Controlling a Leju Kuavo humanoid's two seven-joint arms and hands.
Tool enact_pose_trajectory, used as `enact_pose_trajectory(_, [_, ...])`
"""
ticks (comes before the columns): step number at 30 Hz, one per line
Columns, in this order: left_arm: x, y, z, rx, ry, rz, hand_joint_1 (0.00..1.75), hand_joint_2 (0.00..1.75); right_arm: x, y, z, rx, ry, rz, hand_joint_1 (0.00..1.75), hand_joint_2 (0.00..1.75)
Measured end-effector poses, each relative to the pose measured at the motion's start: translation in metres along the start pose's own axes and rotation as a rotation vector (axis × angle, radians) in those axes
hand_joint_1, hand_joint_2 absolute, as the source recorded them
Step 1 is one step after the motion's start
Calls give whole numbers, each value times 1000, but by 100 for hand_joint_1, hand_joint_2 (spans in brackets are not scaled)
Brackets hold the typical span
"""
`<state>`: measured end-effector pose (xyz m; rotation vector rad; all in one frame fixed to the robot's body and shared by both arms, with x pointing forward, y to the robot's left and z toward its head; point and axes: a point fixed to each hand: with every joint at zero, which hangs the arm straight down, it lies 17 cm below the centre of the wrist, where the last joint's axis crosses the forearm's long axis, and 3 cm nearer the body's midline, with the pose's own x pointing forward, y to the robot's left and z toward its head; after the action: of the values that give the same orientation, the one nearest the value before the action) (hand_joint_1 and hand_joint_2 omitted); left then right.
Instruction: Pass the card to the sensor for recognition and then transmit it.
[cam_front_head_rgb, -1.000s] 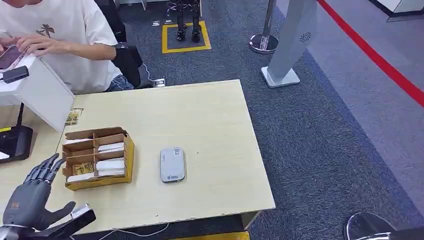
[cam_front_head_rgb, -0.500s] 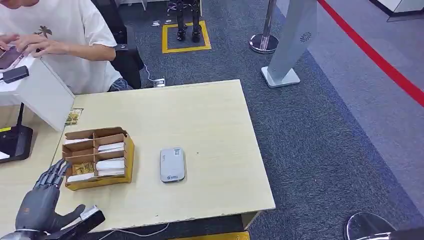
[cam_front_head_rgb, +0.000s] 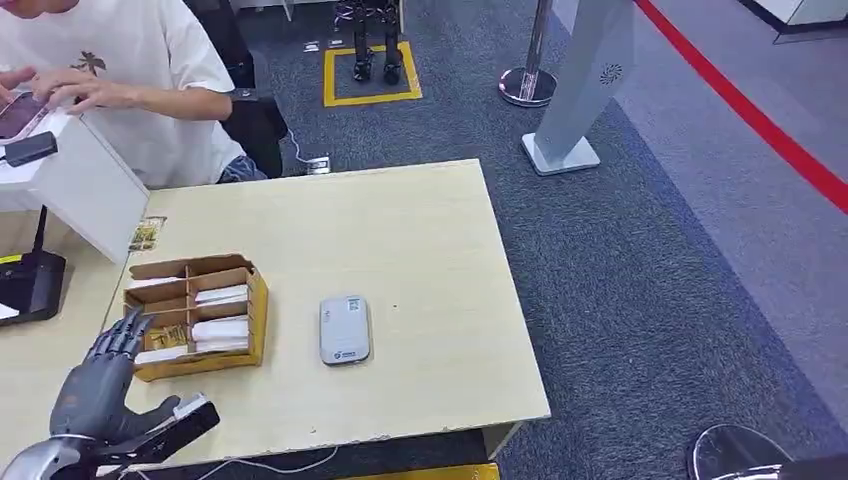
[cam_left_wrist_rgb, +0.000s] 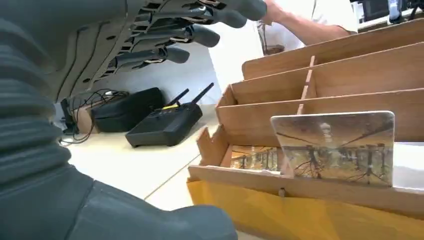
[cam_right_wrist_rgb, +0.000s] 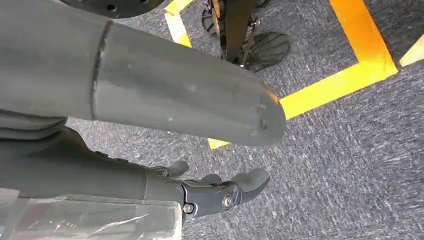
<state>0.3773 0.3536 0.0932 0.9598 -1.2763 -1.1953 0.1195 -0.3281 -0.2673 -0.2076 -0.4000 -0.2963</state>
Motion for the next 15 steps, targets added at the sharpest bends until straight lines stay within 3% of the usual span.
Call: enact_pose_trajectory(15, [3,-6,-14,-18,-9,-1,0,175,1,2,0,9,-5,20,0,0])
